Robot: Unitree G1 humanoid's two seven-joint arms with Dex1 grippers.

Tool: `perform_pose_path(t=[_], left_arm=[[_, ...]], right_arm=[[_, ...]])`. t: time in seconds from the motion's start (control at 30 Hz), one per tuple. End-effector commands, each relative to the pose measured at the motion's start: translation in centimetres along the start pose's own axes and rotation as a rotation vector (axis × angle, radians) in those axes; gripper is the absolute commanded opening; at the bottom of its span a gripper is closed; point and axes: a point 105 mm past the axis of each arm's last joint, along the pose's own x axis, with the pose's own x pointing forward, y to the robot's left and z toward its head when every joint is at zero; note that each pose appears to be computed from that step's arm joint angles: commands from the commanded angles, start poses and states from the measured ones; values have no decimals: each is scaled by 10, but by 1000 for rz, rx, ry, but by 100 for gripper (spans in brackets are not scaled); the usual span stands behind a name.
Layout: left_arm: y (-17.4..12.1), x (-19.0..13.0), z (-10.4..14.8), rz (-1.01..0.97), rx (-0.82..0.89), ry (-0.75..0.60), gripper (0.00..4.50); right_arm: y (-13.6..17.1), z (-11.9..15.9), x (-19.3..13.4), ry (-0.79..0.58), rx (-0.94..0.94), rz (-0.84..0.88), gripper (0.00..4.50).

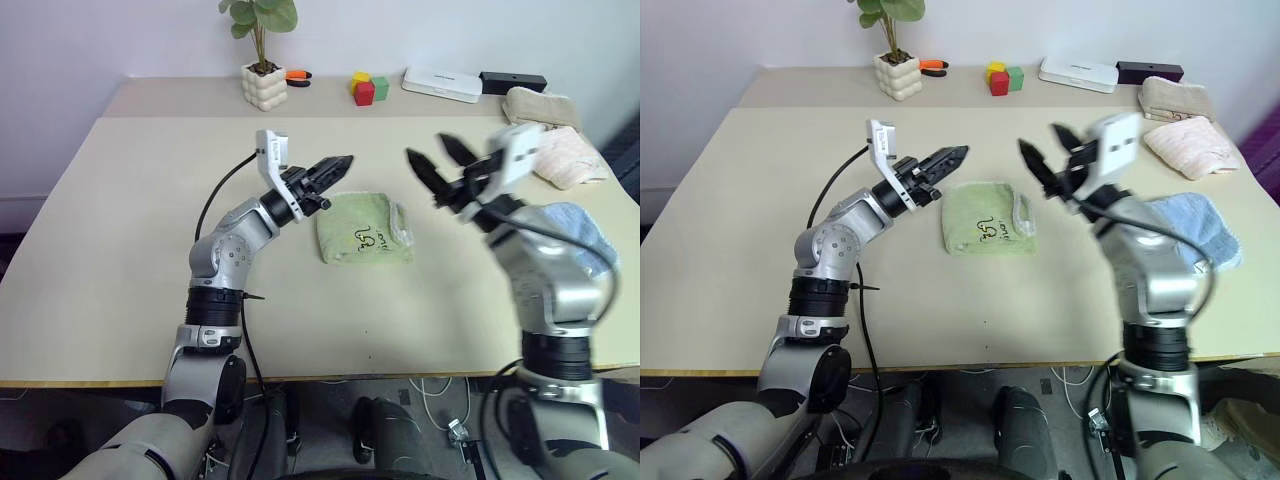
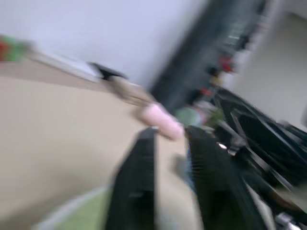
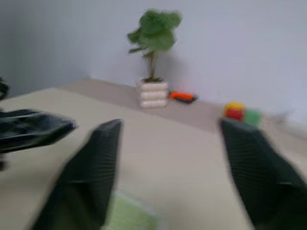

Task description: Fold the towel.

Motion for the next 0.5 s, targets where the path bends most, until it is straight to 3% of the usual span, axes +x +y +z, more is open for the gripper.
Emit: perform_pose_path(t=[0.03, 0.1, 0.23, 0.37, 0.5], left_arm=[[0, 9, 2, 42, 43, -38, 0], [4, 13, -7, 72, 70, -8, 0], [10, 18, -21, 108, 80, 31, 0], [18, 17, -42, 155, 64, 104, 0], [19, 16, -62, 167, 73, 163, 0]], right_arm=[[8, -3, 11, -8, -39, -63, 102], [7, -14, 15, 19, 20, -127, 6], [20, -35, 19, 69, 64, -139, 6], [7, -71, 9, 175, 100, -258, 6], [10, -92, 1, 238, 8, -238, 6]])
